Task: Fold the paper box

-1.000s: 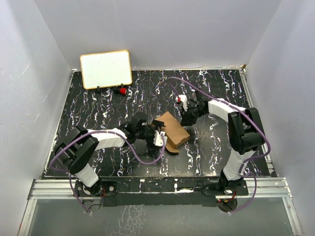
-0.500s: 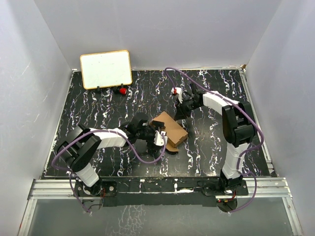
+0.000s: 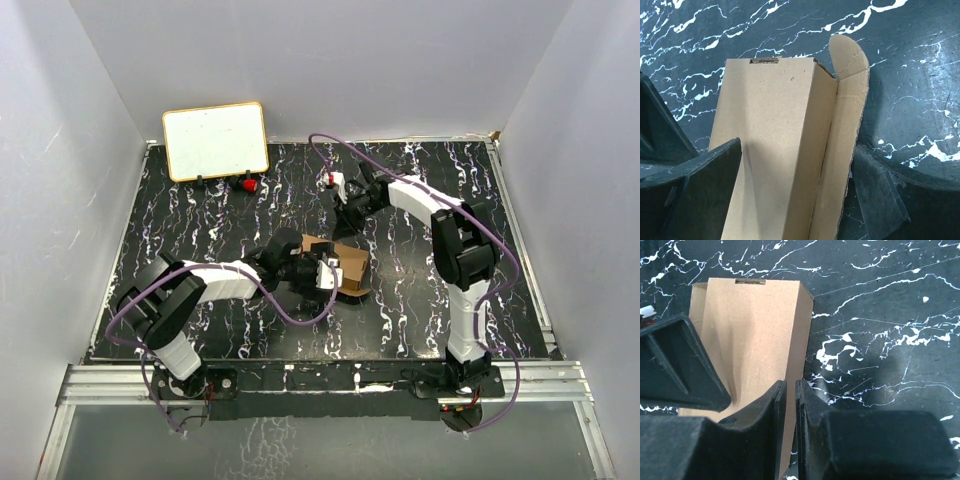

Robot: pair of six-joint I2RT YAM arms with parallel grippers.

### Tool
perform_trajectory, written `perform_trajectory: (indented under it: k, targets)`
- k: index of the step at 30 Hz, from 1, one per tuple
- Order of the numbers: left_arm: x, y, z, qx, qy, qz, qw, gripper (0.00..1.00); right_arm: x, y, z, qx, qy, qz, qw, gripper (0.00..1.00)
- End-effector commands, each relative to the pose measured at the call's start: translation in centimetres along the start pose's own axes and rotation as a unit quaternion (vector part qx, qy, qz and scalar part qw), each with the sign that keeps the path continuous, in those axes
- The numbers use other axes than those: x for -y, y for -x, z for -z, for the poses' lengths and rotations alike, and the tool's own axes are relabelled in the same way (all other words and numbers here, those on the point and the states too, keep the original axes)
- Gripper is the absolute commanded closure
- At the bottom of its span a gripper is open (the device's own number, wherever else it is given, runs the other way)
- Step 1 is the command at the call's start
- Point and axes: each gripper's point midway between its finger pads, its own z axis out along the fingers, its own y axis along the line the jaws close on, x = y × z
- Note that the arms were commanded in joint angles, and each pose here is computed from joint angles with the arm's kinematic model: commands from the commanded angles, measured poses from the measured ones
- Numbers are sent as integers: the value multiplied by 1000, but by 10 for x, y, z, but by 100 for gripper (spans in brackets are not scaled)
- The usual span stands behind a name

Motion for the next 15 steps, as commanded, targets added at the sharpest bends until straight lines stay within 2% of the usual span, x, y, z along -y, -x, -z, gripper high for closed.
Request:
perform_trajectory:
  k: [1,5,10,13,15]
  targets:
    - [-13,24,5,28,19,8,999,12,1,28,25,28,-12,6,1000,79]
    - [-6,34,28,29,30,4,999,3,4,27,69,61,-48,4,997,73]
    - [6,28,42,7,21,-15,1000,3,-27,20,93,91,-38,59,993,64]
    - [13,12,40,-21,7,-27,999,3,-61,16,99,113,-14,135,984,57]
    - [15,3,38,-35,-1,-30,999,3,-83,10,98,133,2,199,971,45]
